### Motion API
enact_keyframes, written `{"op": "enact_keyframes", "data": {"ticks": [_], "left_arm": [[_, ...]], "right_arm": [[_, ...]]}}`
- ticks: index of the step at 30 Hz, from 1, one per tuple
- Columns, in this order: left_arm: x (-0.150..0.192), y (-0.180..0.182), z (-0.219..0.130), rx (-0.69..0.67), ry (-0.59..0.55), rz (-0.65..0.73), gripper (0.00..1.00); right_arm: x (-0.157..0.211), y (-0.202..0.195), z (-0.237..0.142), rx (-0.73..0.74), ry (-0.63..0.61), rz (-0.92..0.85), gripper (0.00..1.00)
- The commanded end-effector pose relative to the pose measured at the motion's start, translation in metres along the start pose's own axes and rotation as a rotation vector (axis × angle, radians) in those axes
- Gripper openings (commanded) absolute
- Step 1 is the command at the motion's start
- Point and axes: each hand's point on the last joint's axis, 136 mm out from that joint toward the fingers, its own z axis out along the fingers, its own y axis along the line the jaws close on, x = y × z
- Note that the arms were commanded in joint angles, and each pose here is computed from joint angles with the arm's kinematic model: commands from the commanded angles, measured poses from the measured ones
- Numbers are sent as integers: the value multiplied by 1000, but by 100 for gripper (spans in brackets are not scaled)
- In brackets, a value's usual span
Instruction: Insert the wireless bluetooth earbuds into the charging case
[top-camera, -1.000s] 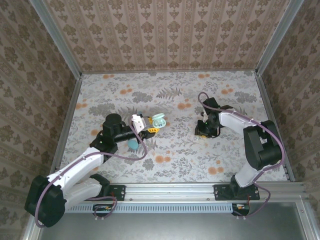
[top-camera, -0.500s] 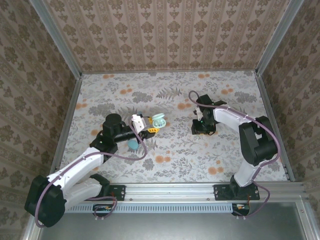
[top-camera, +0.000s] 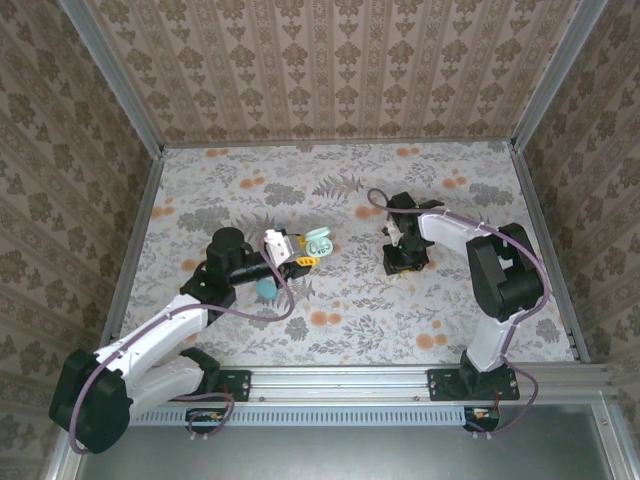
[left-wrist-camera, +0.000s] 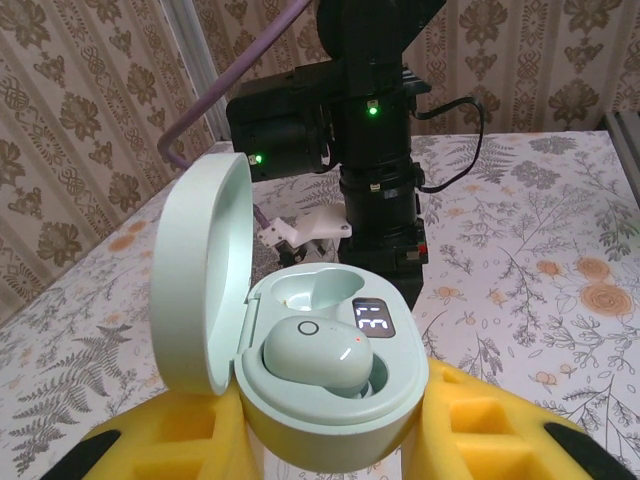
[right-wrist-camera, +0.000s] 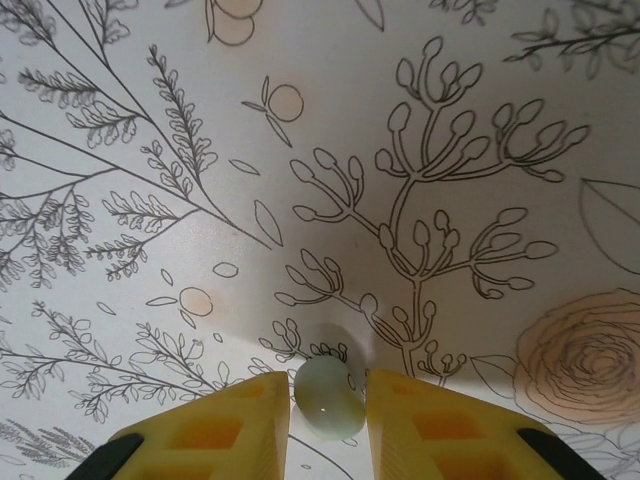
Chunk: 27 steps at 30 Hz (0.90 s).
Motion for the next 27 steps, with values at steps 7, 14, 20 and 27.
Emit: {"op": "enact_keyframes", "data": {"ticks": [7, 14, 20, 27], "left_arm": [[-11, 2, 1, 0, -16, 8, 4], [-12, 3, 3, 3, -16, 8, 4], [-15, 4, 3, 4, -24, 10, 4], [-15, 4, 6, 12, -28, 7, 4]], "right_arm": [[1, 0, 9, 18, 41, -21, 27], [-1, -3, 6, 36, 25, 16, 21], [-9, -3, -30, 68, -115, 62, 16], [-11, 22, -113, 136, -345, -8, 16]]}}
